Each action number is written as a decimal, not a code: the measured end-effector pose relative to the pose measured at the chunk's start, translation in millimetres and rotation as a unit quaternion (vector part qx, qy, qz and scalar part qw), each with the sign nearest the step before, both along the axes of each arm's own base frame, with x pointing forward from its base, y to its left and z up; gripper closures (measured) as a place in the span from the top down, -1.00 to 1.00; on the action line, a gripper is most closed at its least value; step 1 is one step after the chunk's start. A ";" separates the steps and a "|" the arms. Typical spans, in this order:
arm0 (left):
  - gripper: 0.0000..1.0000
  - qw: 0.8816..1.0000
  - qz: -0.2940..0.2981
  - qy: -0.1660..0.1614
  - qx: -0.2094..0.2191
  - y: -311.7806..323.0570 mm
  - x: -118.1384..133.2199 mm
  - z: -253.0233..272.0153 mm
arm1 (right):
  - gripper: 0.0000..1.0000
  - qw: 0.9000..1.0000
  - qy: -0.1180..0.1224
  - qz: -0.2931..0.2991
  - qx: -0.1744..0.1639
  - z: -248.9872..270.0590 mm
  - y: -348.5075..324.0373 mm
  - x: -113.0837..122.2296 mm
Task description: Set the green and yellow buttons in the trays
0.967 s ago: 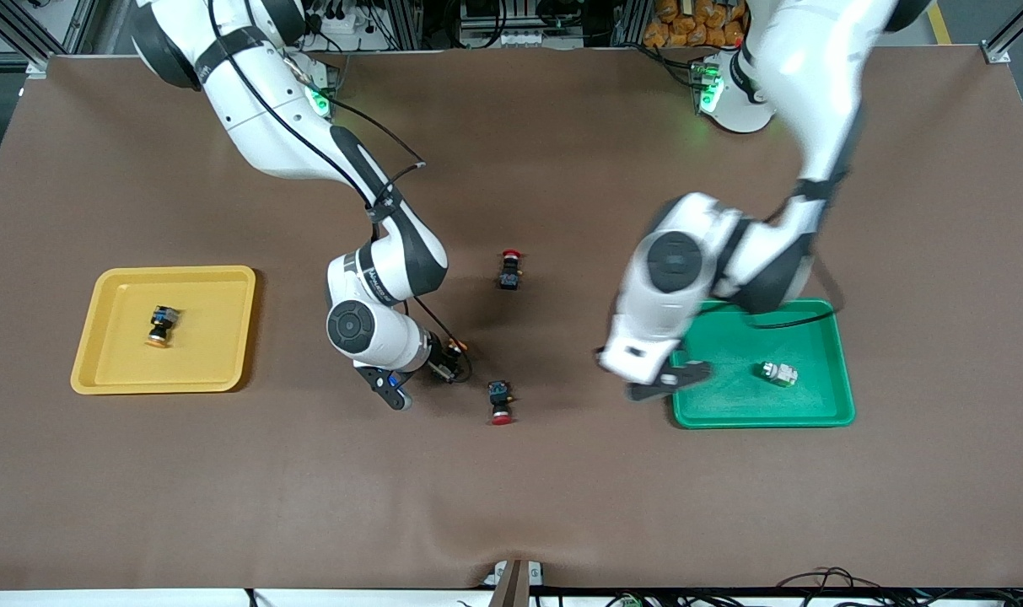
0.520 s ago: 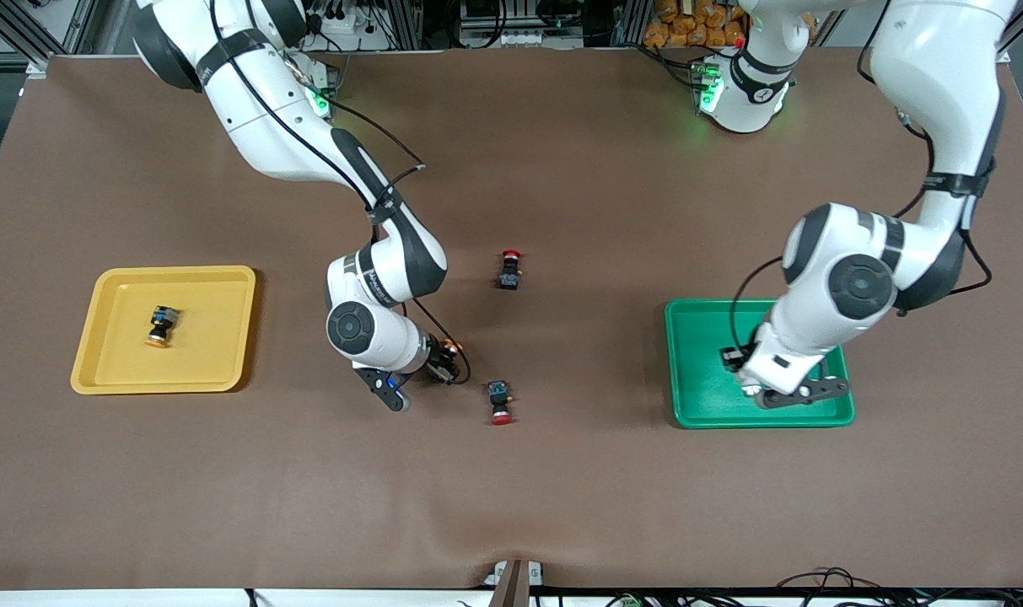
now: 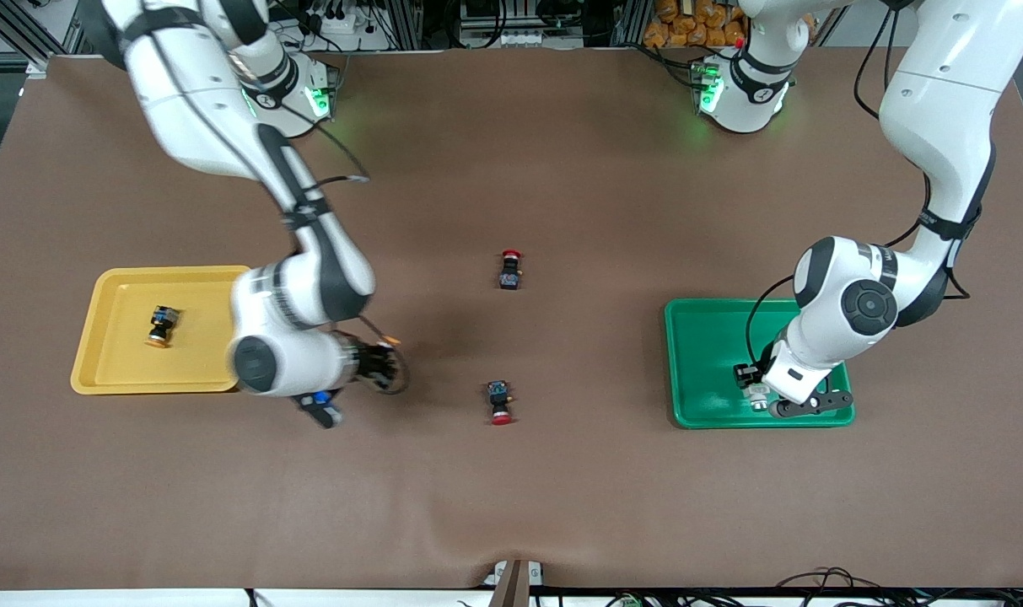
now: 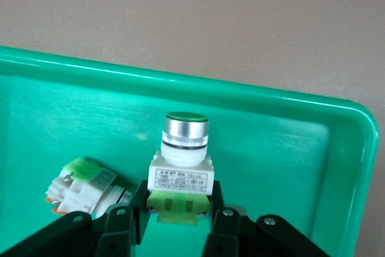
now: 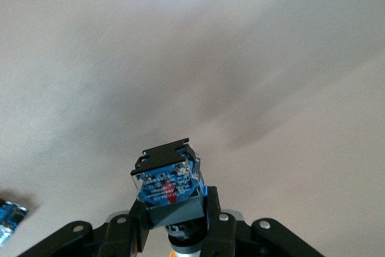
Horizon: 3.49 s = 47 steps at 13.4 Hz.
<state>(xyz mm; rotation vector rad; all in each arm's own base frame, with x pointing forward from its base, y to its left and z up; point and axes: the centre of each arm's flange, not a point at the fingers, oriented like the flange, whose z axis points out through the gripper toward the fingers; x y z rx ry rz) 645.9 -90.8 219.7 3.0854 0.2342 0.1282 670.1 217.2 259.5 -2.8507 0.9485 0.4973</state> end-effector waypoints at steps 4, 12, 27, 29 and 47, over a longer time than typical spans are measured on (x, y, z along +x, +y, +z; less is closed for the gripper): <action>-0.16 1.000 -0.012 -0.009 -0.004 -21.7 2.0 7.4 | -0.21 0.997 0.019 0.059 0.036 22.0 -95.6 9.4; 0.27 1.000 -0.012 -0.011 -0.007 -33.7 3.9 7.6 | -0.21 0.981 0.062 0.145 0.110 -0.5 -266.3 -13.7; 1.00 0.999 -0.010 0.003 0.031 -40.9 21.6 121.4 | 1.00 0.965 -0.016 0.226 0.133 22.1 -314.3 1.3; 1.00 0.999 -0.008 0.013 0.036 -40.4 23.2 130.3 | 1.00 0.961 -0.062 0.246 0.113 67.1 -298.4 25.5; 1.00 0.996 -0.047 -0.001 0.078 -59.2 -23.8 325.7 | 1.00 0.950 -0.201 0.239 0.015 419.8 -251.1 -45.2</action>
